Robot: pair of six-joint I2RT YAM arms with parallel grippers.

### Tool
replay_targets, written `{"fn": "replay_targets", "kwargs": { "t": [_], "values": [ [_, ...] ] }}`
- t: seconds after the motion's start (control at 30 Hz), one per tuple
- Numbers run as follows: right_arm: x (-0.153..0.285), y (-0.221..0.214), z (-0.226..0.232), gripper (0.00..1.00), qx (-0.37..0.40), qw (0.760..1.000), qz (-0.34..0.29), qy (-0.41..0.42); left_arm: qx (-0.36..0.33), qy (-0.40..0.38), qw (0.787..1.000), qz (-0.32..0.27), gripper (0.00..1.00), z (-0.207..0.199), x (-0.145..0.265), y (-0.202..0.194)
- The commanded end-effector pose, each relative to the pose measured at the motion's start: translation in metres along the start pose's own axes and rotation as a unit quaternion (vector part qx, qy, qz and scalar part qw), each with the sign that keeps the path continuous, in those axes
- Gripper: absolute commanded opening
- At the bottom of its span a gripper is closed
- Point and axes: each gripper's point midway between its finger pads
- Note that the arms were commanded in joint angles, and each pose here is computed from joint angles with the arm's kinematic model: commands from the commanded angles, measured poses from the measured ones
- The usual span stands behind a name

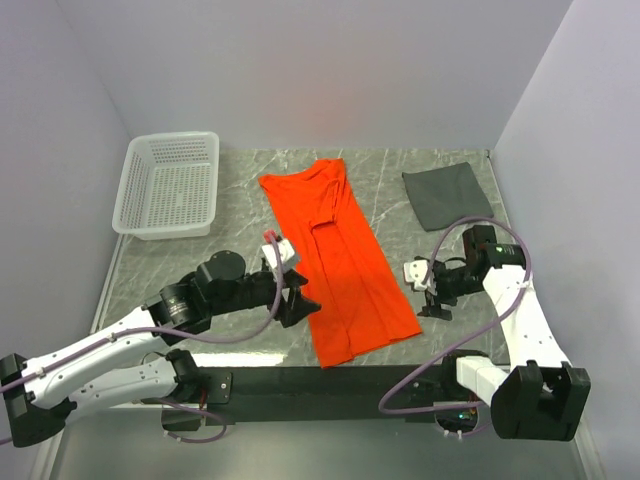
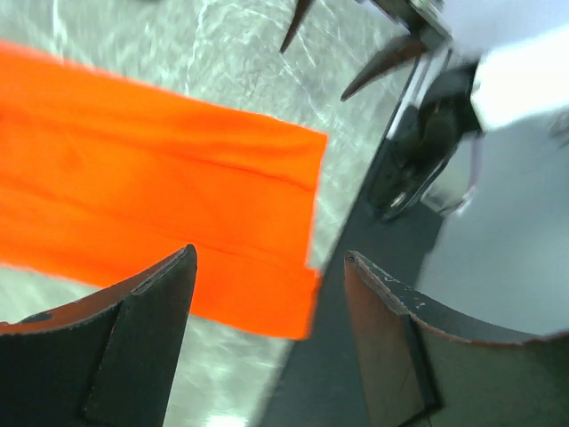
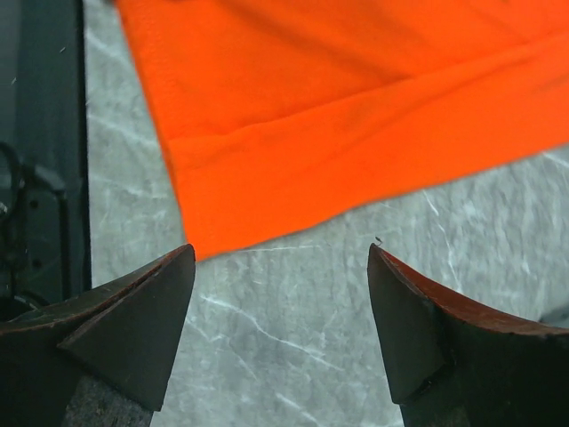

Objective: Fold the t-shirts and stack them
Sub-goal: Fold the tshirt

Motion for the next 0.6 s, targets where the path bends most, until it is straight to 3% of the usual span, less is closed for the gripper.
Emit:
{"fn": "replay_targets", "kwargs": {
  "t": [0.0, 0.03, 0.1, 0.23, 0.57],
  "values": [
    [-0.003, 0.004, 0.017, 0.84, 0.047, 0.998, -0.02, 0.038, -0.208, -0.068, 0.975, 0.034, 0.73, -0.005, -0.001, -0.012],
    [-0.005, 0.001, 0.019, 0.84, 0.05, 0.998, -0.017, 0.042, -0.219, -0.072, 0.971, 0.057, 0.8, 0.001, -0.007, -0.025],
    [-0.01, -0.005, 0.027, 0.84, 0.055, 0.997, -0.013, 0.051, -0.235, -0.095, 0.962, 0.104, 0.84, 0.001, -0.013, -0.058],
    [-0.017, -0.016, 0.034, 0.84, 0.059, 0.996, -0.003, 0.061, -0.273, -0.104, 0.94, 0.176, 0.81, -0.003, -0.034, -0.115],
    [-0.038, -0.033, 0.054, 0.78, 0.074, 0.991, 0.02, 0.108, -0.322, -0.1, 0.914, 0.226, 0.77, -0.016, -0.059, -0.18]
  ]
}}
Point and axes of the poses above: each gripper's point midway between its finger pads, its own x axis back along the fingers, its own z axis along the line the jaws close on, y = z × x, and after that the axes turned 13 degrees about x, right-handed
